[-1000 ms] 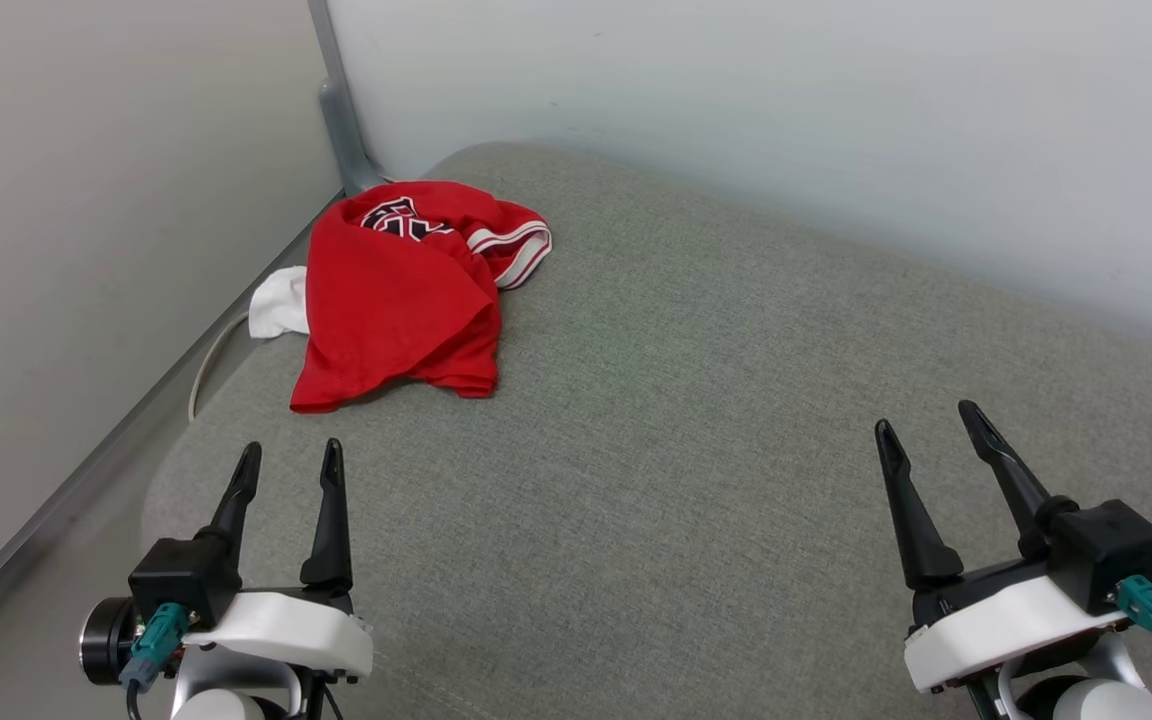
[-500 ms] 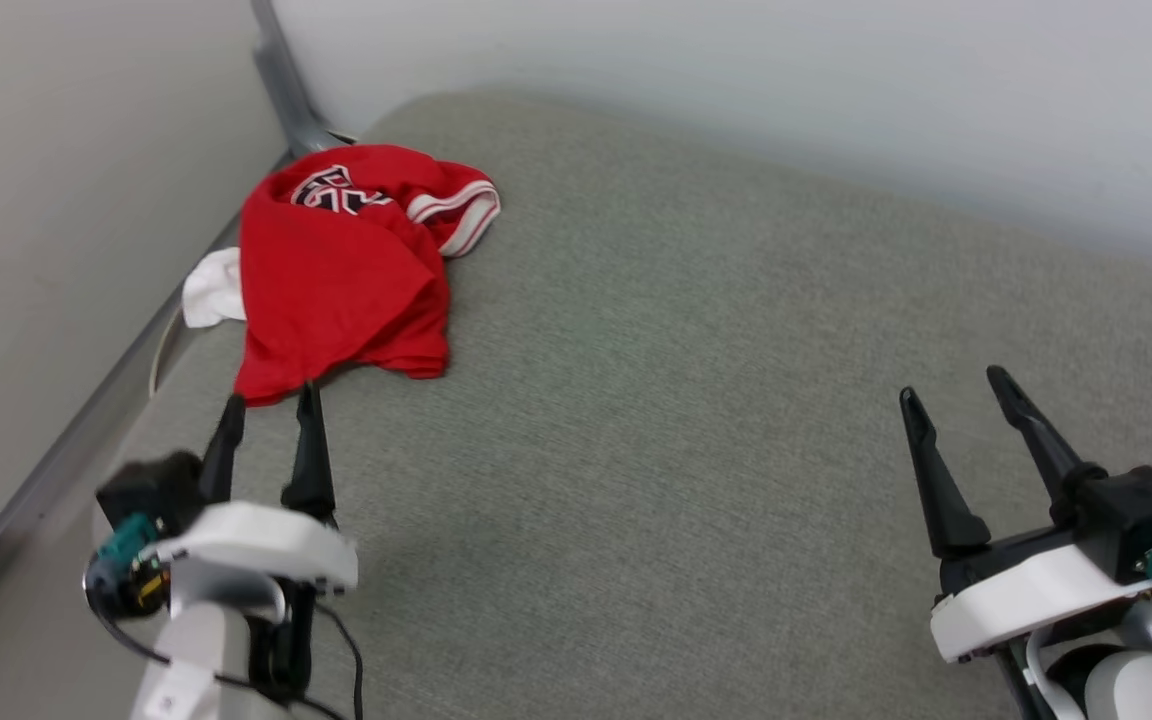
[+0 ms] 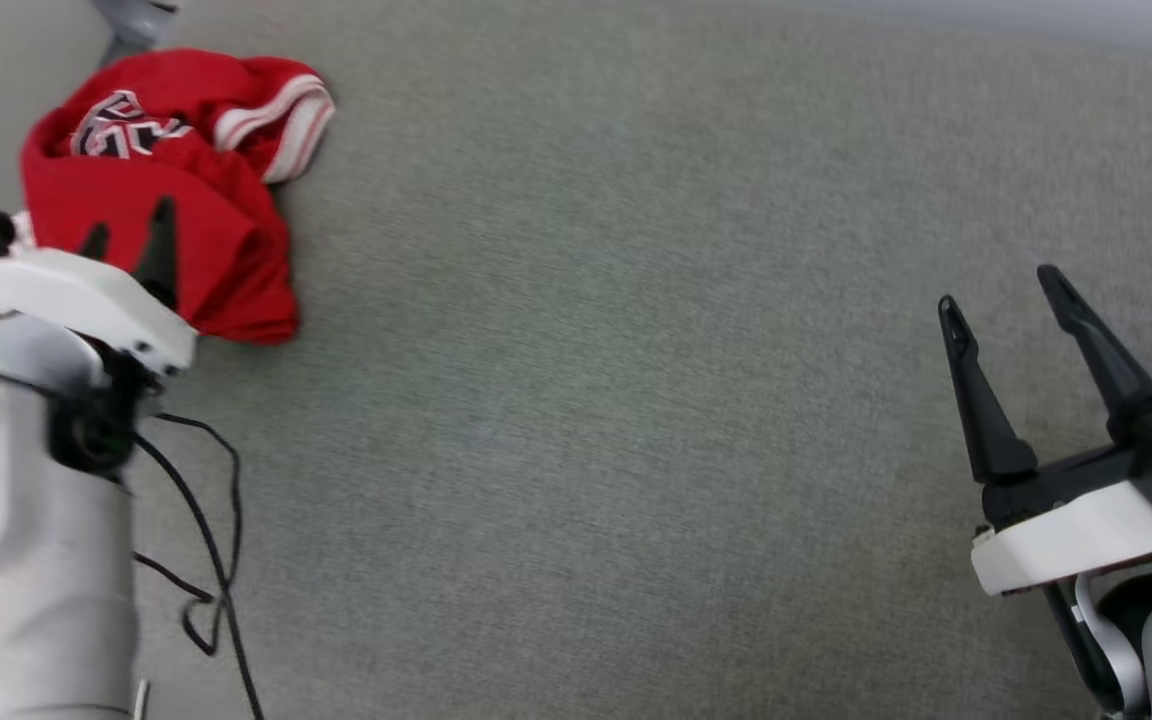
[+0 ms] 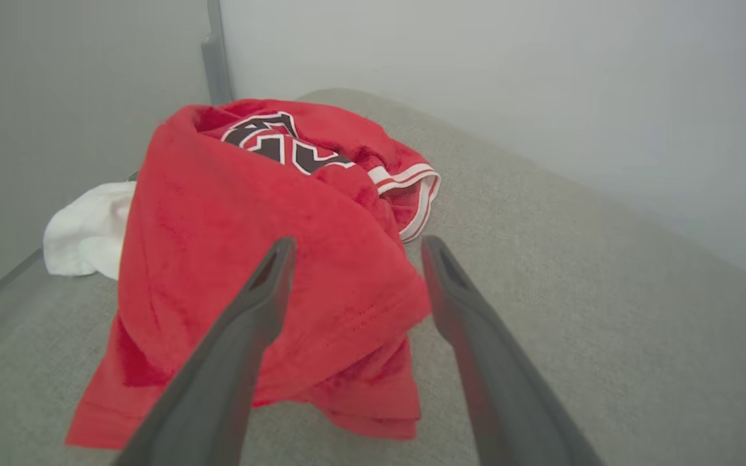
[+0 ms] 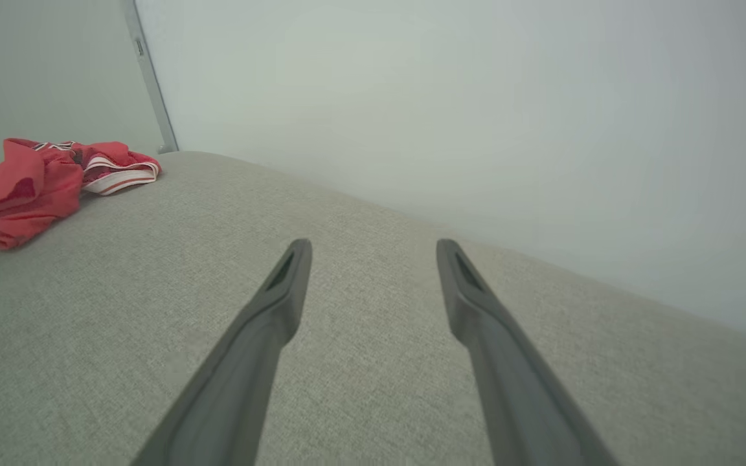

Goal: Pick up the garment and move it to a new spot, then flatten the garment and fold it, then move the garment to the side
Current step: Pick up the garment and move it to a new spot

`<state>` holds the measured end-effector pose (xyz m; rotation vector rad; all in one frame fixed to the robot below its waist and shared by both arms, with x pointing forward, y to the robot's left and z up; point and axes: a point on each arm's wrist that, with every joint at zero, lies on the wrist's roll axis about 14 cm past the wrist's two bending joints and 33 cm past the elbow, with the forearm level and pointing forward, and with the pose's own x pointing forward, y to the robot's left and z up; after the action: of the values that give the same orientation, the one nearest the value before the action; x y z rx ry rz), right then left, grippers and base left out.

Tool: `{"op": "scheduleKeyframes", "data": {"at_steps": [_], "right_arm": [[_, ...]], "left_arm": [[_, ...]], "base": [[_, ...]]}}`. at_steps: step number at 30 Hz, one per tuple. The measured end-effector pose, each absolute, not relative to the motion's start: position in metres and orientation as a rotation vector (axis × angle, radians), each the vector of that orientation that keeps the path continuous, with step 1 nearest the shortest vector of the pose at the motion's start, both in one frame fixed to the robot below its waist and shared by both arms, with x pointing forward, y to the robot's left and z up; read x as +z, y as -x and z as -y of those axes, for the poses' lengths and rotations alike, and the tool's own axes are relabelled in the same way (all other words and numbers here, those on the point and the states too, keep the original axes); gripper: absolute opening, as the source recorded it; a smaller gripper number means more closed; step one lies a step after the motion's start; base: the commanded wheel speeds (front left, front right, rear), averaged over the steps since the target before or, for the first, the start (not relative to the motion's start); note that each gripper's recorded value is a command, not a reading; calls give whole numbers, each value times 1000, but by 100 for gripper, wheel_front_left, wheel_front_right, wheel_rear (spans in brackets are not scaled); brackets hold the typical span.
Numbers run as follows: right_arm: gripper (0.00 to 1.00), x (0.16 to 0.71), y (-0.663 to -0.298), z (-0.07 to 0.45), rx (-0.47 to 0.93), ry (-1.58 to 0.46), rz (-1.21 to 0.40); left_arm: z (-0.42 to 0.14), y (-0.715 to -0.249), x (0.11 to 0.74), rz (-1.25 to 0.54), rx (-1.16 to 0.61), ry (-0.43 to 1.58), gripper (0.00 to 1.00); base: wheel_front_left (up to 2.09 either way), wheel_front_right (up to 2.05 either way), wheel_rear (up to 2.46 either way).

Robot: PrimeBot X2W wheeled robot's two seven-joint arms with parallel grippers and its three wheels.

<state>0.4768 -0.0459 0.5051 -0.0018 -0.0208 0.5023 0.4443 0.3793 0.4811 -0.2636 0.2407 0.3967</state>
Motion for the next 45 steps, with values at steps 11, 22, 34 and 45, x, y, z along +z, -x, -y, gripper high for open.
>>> {"op": "scheduleKeyframes", "data": {"at_steps": [11, 22, 34, 45], "right_arm": [[100, 458, -507, 82, 419, 22, -56], [100, 414, -512, 103, 367, 15, -146], [100, 458, -503, 94, 360, -39, -54], [100, 509, -464, 106, 290, -97, 31]], "left_arm": [[-412, -492, 405, -700, 446, 254, 100], [-405, -485, 339, -1061, 485, 340, 0], [-411, -489, 396, -737, 447, 175, 0], [-392, -484, 491, -255, 406, 75, 0]], "base": [[0, 0, 0], [0, 0, 0], [0, 0, 0], [0, 0, 0]]}}
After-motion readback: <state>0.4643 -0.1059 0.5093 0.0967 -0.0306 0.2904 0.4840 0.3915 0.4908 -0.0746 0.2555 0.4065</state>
